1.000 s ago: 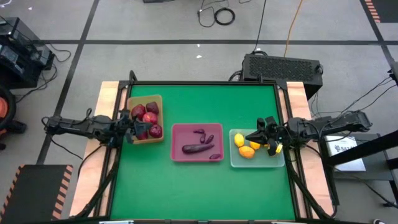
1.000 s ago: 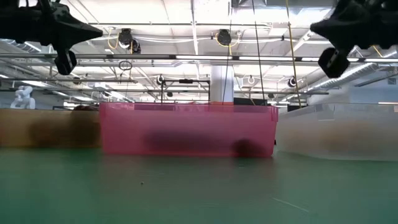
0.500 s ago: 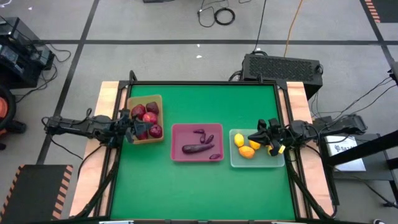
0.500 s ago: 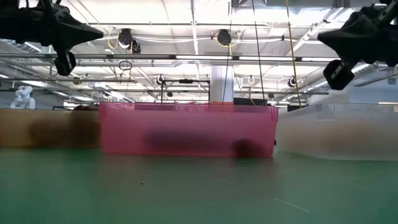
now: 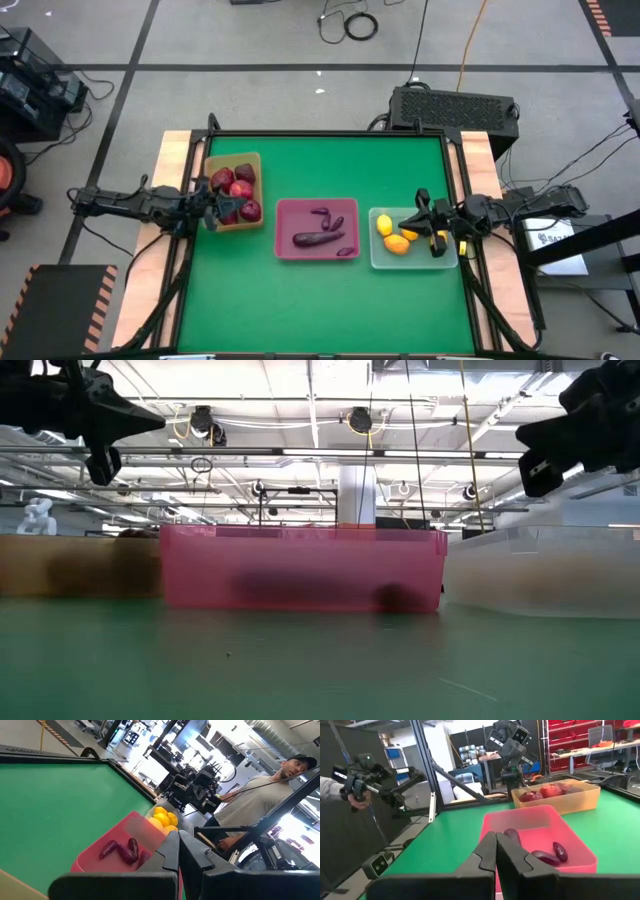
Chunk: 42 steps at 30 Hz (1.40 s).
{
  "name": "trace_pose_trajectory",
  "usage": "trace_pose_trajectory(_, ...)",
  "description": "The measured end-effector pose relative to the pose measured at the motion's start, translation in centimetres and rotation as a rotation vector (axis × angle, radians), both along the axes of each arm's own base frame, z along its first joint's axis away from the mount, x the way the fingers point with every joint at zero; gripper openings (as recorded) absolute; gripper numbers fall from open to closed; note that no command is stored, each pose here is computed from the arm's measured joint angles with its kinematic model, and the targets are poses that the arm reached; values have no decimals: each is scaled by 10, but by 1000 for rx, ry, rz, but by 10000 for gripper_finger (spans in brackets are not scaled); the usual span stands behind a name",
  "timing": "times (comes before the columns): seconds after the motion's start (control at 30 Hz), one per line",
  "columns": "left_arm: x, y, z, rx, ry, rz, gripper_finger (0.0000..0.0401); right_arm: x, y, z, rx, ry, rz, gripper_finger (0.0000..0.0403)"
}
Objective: Sort produce into baskets
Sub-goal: Return to Home Position
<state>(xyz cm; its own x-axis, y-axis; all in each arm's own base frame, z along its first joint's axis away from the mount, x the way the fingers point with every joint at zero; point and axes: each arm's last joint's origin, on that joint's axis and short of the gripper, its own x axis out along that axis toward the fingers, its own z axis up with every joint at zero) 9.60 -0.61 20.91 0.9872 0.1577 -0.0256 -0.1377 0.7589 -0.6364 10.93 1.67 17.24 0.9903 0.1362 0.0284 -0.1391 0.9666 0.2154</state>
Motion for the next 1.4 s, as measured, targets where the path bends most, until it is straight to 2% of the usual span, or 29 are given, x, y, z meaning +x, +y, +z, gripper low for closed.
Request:
trace_pose_trajectory(0.2, 0, 0, 0, 6, -2, 0, 4, -1, 0, -6, -26, 63, 2, 0)
trace_pose_trajectory(0.37, 2, 0, -6, 6, 5, 2, 4, -2, 0, -8, -4, 79, 27, 0)
trace_pose_trajectory(0.57, 6, -1, -18, 18, -82, -17, 4, -3, 0, -5, 1, 46, 22, 0)
trace_pose_trajectory(0.7, 8, -2, -28, 55, -142, -16, 4, -3, 0, -4, 47, 50, 16, 0)
trace_pose_trajectory(0.87, 8, -3, -30, 93, -128, -39, 4, -3, 0, -6, 87, 69, 4, 0)
trace_pose_trajectory(1.0, 9, -3, -33, 146, -100, -62, 4, -3, -2, -10, 42, 110, -40, 0)
trace_pose_trajectory(1.17, 9, -4, -49, 167, 64, -85, 4, -3, -2, -11, 41, 117, -35, 0)
trace_pose_trajectory(1.23, 9, -5, -50, 182, 83, -126, 4, -3, -2, -11, 41, 117, -35, 0)
trace_pose_trajectory(1.4, 9, -9, -53, 360, 99, -279, 4, -3, -1, -11, 41, 117, -34, 0)
